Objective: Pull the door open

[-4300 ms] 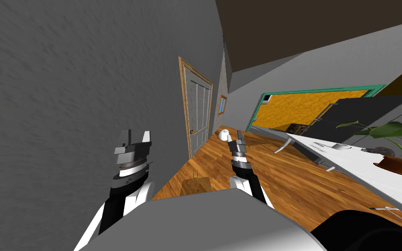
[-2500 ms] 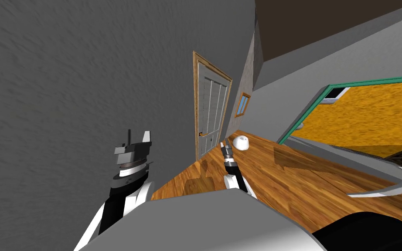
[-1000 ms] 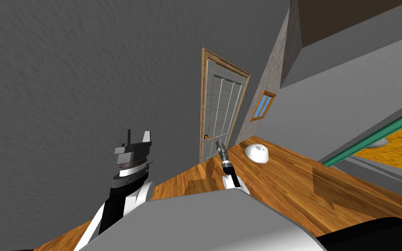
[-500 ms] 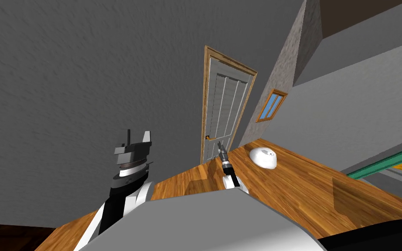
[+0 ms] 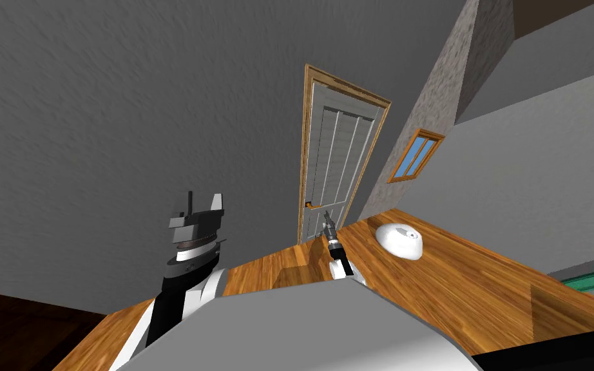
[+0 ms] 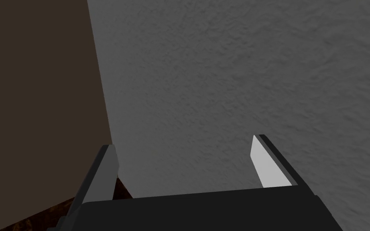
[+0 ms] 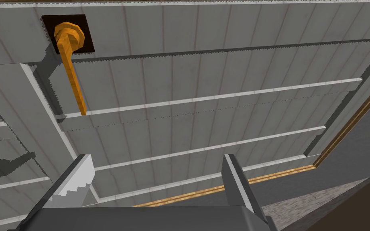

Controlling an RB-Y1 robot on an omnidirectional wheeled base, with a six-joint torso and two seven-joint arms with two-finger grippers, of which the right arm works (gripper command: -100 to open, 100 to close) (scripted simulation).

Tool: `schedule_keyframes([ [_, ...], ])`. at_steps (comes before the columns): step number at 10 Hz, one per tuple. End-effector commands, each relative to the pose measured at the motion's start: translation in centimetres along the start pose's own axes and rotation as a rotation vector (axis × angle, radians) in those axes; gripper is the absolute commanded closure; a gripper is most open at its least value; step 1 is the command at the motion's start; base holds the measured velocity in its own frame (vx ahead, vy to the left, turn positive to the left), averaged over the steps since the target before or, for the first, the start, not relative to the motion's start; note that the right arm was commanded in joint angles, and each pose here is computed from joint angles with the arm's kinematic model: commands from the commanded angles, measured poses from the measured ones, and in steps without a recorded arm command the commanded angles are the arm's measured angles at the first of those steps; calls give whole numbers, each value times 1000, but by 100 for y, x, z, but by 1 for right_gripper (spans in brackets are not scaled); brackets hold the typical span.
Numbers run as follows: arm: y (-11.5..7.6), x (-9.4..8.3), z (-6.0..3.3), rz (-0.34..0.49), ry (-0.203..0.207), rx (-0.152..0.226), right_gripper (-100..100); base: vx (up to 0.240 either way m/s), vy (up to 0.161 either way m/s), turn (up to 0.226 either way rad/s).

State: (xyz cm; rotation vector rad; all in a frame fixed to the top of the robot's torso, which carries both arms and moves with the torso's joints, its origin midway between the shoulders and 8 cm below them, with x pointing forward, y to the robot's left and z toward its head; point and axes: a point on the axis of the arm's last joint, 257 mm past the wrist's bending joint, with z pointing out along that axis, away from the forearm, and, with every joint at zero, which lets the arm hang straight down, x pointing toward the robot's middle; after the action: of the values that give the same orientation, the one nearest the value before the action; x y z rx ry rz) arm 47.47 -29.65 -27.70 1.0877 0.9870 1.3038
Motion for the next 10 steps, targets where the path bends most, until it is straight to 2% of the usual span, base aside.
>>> schedule_keyframes([
  [1, -94, -29, -1, 0, -2, 14, -100, 44, -87, 197],
  [2, -171, -46, -37, -1, -5, 32, -100, 29, -70, 86],
  [5, -288, -99, -32, -2, -9, 49, -100, 17, -57, 102],
  [10, -567, -208, -105, -5, -22, 105, -100, 22, -64, 124],
])
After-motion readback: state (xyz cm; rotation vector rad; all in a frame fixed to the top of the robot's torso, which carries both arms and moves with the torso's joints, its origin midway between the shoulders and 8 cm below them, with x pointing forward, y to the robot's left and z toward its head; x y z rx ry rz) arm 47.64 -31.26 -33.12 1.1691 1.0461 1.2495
